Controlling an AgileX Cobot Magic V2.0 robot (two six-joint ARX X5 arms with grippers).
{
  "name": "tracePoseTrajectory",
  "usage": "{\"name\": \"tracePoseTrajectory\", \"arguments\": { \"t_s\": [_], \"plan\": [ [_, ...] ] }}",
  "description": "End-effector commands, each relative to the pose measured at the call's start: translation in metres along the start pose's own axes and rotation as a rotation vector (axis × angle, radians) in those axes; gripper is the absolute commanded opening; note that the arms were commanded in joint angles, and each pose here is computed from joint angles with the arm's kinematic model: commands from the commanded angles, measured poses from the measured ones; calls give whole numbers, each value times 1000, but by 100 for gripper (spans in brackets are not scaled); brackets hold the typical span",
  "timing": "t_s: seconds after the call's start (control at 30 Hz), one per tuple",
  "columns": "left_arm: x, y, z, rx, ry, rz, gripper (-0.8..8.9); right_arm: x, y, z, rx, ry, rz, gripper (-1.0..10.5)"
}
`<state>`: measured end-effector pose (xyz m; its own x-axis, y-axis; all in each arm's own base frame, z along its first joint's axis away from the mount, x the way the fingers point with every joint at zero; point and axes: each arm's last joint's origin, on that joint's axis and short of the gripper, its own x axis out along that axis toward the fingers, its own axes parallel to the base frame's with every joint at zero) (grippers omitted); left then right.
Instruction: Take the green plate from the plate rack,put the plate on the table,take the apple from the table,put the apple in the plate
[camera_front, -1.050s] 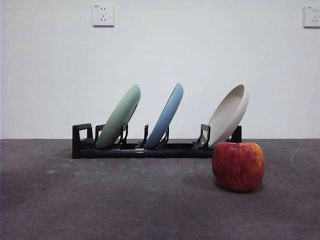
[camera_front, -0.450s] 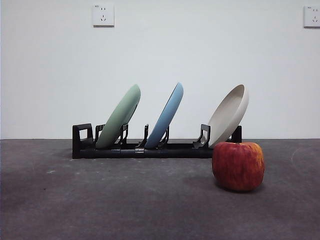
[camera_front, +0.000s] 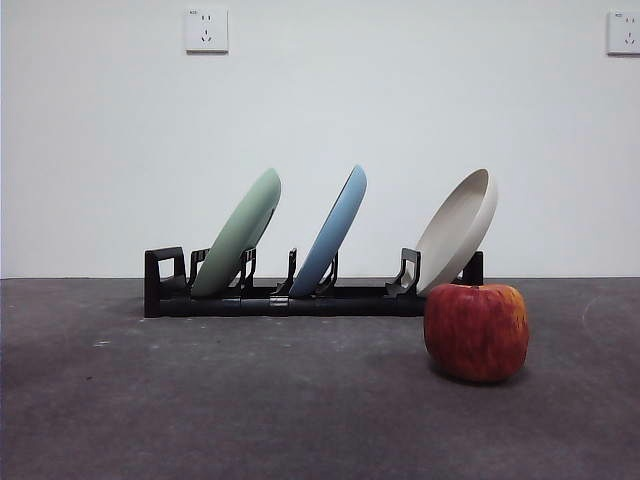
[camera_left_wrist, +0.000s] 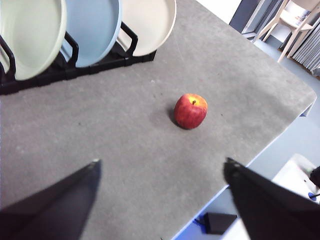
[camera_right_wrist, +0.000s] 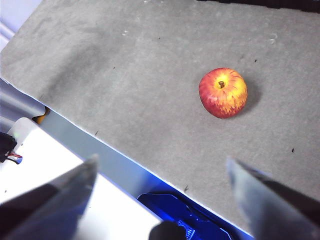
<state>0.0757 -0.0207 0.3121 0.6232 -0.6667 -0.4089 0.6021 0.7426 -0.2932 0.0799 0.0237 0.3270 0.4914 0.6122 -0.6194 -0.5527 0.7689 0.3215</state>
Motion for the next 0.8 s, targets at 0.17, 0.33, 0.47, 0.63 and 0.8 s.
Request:
{"name": "tracePoseTrajectory", "arguments": {
  "t_s": [0.17,0.33,0.47,0.63,0.8],
  "plan": [
    [10,9,20,13,-16,-2,632,0,0,1,6,-3,2,743],
    [24,17,47,50,-36,-27,631,1,-1,2,11,-1,2,743],
    [45,27,76,81,-34,-20,630,2,-2,3,13,1,3,743],
    [82,36,107,117,0,-42,629,3,-3,4,16,5,5,743],
    [131,48,132,148,19,-3,629,4,-3,4,17,7,5,743]
  ]
}}
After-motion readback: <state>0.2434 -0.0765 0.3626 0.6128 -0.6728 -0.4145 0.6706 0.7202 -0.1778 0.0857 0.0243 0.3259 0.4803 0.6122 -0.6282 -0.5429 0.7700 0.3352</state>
